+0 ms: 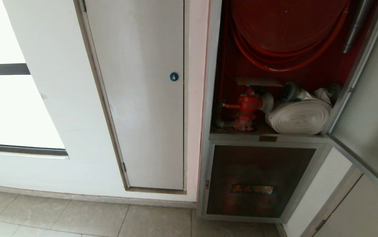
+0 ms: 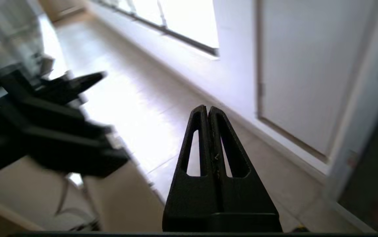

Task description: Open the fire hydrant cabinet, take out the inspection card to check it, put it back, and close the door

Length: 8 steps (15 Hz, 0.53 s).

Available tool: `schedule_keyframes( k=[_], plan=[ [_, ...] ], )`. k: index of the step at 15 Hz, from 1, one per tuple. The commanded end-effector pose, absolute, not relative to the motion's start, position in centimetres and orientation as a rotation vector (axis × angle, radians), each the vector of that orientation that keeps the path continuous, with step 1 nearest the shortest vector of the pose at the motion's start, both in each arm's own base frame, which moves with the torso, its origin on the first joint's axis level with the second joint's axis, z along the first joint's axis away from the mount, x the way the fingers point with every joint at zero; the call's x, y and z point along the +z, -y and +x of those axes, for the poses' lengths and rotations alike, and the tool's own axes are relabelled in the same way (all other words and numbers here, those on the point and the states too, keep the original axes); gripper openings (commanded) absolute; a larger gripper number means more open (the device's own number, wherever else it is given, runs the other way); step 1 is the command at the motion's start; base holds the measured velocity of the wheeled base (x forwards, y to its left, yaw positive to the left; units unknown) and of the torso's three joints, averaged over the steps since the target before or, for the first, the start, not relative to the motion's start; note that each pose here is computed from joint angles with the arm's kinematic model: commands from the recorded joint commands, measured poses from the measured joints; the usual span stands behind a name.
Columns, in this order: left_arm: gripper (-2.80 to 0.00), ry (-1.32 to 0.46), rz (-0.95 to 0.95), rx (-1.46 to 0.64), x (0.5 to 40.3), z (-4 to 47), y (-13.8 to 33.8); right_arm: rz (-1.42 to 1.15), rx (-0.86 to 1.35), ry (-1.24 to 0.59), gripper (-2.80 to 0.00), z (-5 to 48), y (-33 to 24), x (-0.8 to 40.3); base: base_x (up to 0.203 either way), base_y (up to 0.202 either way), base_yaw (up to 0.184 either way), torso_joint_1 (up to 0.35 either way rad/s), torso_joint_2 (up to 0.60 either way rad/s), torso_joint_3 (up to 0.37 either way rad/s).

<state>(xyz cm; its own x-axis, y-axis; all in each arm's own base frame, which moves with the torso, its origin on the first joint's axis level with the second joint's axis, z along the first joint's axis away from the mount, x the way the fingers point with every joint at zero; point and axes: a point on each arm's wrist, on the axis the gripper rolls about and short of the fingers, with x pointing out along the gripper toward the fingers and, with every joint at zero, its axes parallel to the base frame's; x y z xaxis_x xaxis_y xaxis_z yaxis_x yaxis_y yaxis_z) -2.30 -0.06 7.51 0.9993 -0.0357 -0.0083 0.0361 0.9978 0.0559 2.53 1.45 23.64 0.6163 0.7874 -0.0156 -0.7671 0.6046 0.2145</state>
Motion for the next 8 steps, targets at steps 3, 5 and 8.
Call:
schedule_keyframes(
  k=[3, 5, 8],
  plan=[
    [-2.8, -0.01, 0.057, -0.036, 7.5, -2.3, 0.1, 0.146, 1.059, -0.074, -2.8, -0.4, -2.2, 23.6, 0.0, 0.0, 0.0, 0.0, 0.0, 0.0],
    [-2.8, -0.01, 0.057, -0.036, 7.5, -2.3, 0.1, 0.126, 1.085, -0.044, -2.8, -2.7, -2.5, 22.6, 0.0, 0.0, 0.0, 0.0, 0.0, 0.0],
    [-2.8, -0.008, 0.058, -0.036, 7.5, -2.3, 0.1, 0.129, 1.136, 0.014, -2.8, -6.4, -2.1, 20.9, 0.0, 0.0, 0.0, 0.0, 0.0, 0.0]
  ],
)
